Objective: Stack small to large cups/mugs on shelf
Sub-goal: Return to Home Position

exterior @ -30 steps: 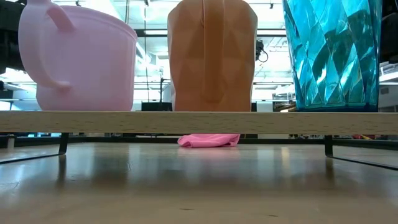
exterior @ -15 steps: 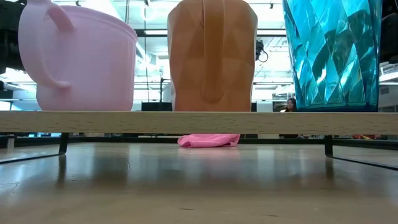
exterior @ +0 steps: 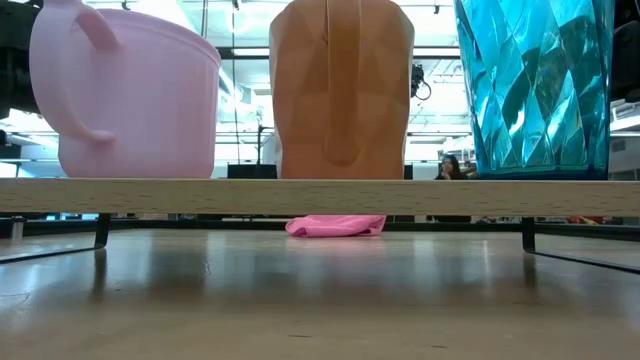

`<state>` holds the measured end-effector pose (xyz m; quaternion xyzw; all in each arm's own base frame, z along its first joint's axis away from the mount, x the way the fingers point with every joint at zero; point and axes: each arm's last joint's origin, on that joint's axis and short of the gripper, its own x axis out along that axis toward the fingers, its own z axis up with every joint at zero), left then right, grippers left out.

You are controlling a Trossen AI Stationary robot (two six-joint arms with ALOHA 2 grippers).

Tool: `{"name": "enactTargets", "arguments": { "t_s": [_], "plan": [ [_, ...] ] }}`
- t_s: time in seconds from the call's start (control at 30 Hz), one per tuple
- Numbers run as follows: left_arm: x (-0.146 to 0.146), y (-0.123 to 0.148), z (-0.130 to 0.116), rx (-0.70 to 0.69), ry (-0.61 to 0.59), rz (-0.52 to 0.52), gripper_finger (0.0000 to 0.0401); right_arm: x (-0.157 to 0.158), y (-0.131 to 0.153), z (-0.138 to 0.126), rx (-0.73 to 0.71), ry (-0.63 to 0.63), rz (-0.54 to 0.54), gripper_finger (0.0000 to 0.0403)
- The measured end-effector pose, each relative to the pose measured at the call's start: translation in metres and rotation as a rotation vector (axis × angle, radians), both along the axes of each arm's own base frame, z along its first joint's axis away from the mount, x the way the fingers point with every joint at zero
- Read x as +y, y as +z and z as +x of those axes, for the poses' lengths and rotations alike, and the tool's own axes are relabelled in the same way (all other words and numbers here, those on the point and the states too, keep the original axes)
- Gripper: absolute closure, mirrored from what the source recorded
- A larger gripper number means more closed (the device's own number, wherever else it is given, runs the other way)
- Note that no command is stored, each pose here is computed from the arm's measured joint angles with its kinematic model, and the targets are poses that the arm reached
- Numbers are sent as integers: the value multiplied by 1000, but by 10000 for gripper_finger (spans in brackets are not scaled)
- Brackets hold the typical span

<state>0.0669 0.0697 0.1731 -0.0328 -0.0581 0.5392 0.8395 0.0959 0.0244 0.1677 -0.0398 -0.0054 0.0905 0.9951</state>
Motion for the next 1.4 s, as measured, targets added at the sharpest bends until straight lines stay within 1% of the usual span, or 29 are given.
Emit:
{"name": "enactTargets", "arguments": {
  "t_s": [0.27, 0.67, 1.07, 1.4],
  "plan": [
    [0, 0, 0, 1, 0, 0, 378, 0, 0, 0, 0, 0, 0, 345],
    [0, 0, 0, 0, 0, 0, 365, 0, 0, 0, 0, 0, 0, 345],
    [0, 0, 0, 0, 0, 0, 378, 0, 0, 0, 0, 0, 0, 345],
    [0, 0, 0, 1, 0, 0, 365, 0, 0, 0, 0, 0, 0, 345]
  ]
}}
